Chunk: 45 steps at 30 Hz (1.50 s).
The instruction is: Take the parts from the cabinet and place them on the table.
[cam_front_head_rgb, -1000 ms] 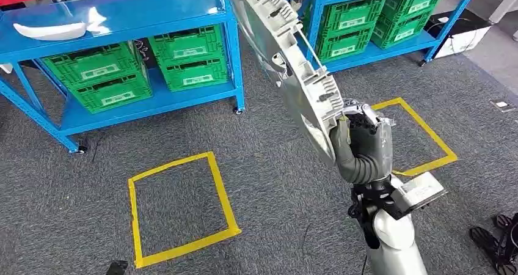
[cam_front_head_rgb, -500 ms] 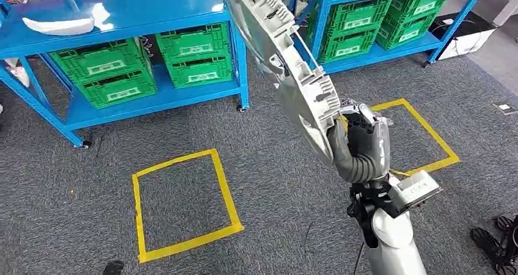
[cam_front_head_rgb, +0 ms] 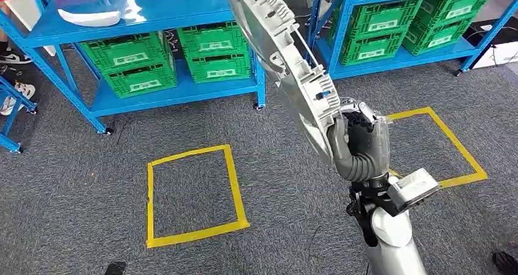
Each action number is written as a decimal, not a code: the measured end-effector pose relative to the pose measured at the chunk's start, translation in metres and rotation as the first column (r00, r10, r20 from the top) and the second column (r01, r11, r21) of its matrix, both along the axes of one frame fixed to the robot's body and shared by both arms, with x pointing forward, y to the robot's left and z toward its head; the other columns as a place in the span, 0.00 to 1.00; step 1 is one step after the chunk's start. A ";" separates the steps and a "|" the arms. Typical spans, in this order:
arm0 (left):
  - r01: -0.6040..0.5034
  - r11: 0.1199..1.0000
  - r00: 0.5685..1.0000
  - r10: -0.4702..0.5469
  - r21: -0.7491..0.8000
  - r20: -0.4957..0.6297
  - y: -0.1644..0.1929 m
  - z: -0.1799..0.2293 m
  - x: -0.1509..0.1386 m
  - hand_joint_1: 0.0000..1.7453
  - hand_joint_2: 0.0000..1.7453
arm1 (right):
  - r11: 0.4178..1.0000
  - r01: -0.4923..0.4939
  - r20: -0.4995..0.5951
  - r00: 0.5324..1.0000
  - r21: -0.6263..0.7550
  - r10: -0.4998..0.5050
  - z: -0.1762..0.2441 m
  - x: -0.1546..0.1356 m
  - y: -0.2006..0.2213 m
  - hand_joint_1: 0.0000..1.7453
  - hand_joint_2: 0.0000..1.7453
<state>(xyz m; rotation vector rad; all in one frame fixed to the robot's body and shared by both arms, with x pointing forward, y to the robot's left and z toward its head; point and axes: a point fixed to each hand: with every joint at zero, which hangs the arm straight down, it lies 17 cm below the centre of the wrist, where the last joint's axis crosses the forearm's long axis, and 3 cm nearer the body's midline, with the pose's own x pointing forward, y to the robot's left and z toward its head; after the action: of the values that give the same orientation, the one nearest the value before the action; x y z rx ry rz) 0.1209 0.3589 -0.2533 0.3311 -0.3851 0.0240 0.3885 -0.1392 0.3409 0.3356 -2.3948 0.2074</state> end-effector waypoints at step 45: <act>-0.002 1.000 1.000 0.002 -0.011 0.002 -0.004 -0.001 0.003 0.00 1.00 | 1.000 -0.007 -0.011 1.000 -0.008 0.007 -0.006 -0.001 0.002 1.00 1.00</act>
<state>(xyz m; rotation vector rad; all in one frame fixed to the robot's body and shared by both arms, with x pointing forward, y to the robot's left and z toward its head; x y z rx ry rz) 0.1239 0.3552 -0.2541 0.3206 -0.3870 0.0280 0.3871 -0.1371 0.3352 0.3402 -2.3820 0.2176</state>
